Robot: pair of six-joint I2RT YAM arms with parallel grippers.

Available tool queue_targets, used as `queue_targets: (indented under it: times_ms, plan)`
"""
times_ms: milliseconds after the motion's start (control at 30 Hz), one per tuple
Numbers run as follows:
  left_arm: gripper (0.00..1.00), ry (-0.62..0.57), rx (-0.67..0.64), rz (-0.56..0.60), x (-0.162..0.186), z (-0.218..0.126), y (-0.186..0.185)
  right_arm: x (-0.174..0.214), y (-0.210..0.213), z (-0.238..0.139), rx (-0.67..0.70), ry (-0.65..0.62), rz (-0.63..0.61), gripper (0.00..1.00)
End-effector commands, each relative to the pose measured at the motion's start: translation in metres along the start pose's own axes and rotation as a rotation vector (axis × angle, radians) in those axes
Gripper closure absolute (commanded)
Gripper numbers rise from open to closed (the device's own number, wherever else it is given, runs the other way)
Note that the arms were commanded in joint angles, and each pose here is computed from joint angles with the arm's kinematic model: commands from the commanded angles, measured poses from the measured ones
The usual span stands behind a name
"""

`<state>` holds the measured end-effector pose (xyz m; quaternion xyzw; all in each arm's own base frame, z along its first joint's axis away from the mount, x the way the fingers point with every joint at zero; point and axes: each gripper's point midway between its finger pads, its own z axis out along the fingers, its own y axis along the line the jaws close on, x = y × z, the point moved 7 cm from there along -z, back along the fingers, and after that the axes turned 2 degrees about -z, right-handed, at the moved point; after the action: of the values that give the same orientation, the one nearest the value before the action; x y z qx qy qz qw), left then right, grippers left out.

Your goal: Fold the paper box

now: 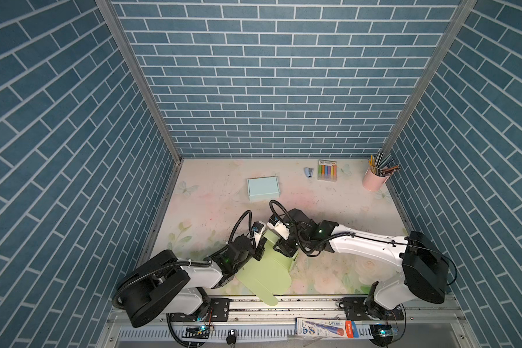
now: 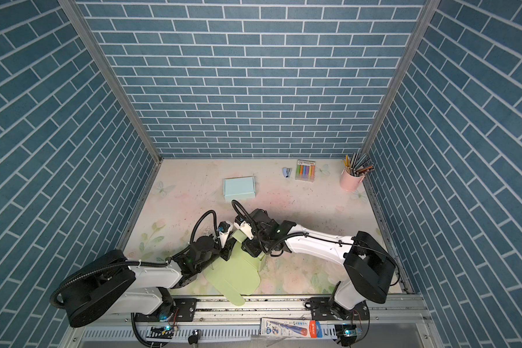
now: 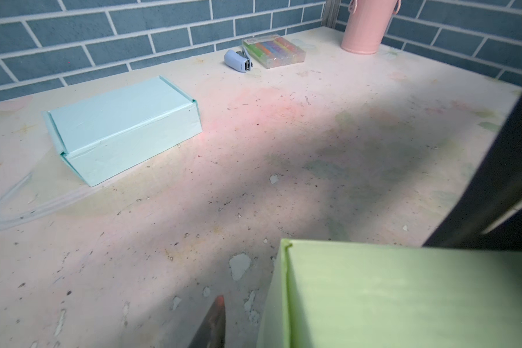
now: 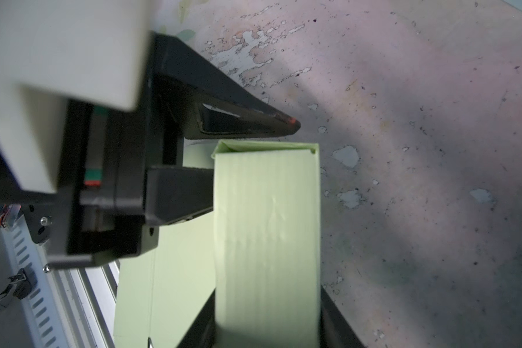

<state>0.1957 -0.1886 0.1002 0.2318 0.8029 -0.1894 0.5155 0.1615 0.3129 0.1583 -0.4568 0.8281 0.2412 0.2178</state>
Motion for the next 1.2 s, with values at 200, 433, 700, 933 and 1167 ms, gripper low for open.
queue_targets:
  times_ms: [200, 433, 700, 933, 1167]
  plan:
    - [0.64, 0.034, -0.108, -0.003, 0.005, -0.005, 0.001, -0.003, 0.007, 0.0, -0.011, -0.019, 0.011, 0.61]
    - [0.6, 0.049, -0.109, -0.003, 0.002, -0.006, -0.003, -0.002, 0.008, -0.001, -0.003, -0.012, 0.012, 0.62]
    - [0.66, 0.029, -0.106, 0.002, -0.006, -0.012, -0.005, -0.002, 0.008, 0.0, 0.007, -0.001, 0.009, 0.63]
    - [0.86, 0.035, -0.114, 0.006, -0.004, -0.006, -0.006, -0.007, 0.019, -0.002, -0.036, -0.013, -0.008, 0.63]
    - [0.83, -0.027, -0.035, -0.002, 0.002, -0.013, -0.009, -0.014, 0.048, -0.021, -0.211, -0.12, -0.01, 0.59]
